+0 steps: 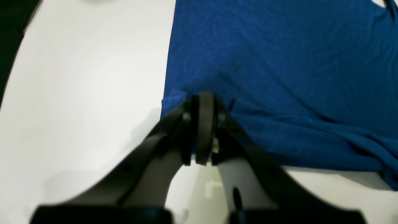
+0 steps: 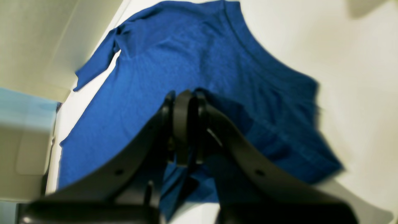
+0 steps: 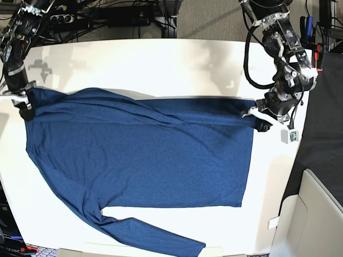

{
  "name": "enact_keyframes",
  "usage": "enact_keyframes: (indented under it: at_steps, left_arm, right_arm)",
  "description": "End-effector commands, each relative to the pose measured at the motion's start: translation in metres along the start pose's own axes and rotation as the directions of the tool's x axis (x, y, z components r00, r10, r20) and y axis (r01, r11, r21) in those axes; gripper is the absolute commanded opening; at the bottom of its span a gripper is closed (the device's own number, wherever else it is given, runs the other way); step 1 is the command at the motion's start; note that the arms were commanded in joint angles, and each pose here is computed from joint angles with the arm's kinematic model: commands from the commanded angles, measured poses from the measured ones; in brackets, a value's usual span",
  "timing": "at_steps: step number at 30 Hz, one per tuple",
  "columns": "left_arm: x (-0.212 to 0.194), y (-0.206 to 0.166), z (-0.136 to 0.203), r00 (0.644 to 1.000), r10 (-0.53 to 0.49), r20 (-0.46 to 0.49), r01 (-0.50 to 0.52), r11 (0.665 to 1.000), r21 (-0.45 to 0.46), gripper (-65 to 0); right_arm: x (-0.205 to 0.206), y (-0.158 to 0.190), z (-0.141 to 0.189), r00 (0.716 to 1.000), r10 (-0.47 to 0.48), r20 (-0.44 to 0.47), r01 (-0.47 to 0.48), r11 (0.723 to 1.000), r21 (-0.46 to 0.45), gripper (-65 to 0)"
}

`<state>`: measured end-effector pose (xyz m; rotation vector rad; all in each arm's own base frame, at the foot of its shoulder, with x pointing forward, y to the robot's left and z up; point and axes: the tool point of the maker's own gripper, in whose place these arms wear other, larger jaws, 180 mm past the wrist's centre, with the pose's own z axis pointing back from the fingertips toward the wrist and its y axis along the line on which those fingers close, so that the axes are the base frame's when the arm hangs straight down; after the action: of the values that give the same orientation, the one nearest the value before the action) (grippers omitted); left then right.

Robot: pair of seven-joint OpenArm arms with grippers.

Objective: Fold the T-shirt properly
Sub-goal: 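Lift both shoulders and pull the shirt away from the grippers' base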

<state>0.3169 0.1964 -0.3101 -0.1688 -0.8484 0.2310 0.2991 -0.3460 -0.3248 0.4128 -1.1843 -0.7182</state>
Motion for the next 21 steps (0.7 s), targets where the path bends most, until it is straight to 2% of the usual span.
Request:
enact_keyframes:
  at_steps: [1,12,21]
  left_arm:
    - [0.013,-0.004,0.000,0.999,-0.002,0.036,0.002,1.000,-0.013,-65.0]
    - [0.030,-0.012,-0.021,0.998,0.044,0.045,-0.042,0.998,-0.047,-65.0]
    - [0.043,-0.011,-0.029,0.993,0.064,0.096,-0.059,0.997,-0.052,-65.0]
  right_arm:
    - [0.022,0.013,-0.006,0.998,0.011,0.060,-0.014,0.999,0.044,-64.8]
    - [0.024,0.024,-0.060,0.991,-0.124,0.045,0.120,0.989,0.081,-64.7]
    - [0.030,0.019,-0.069,0.987,-0.152,0.053,0.149,0.986,0.071,-64.7]
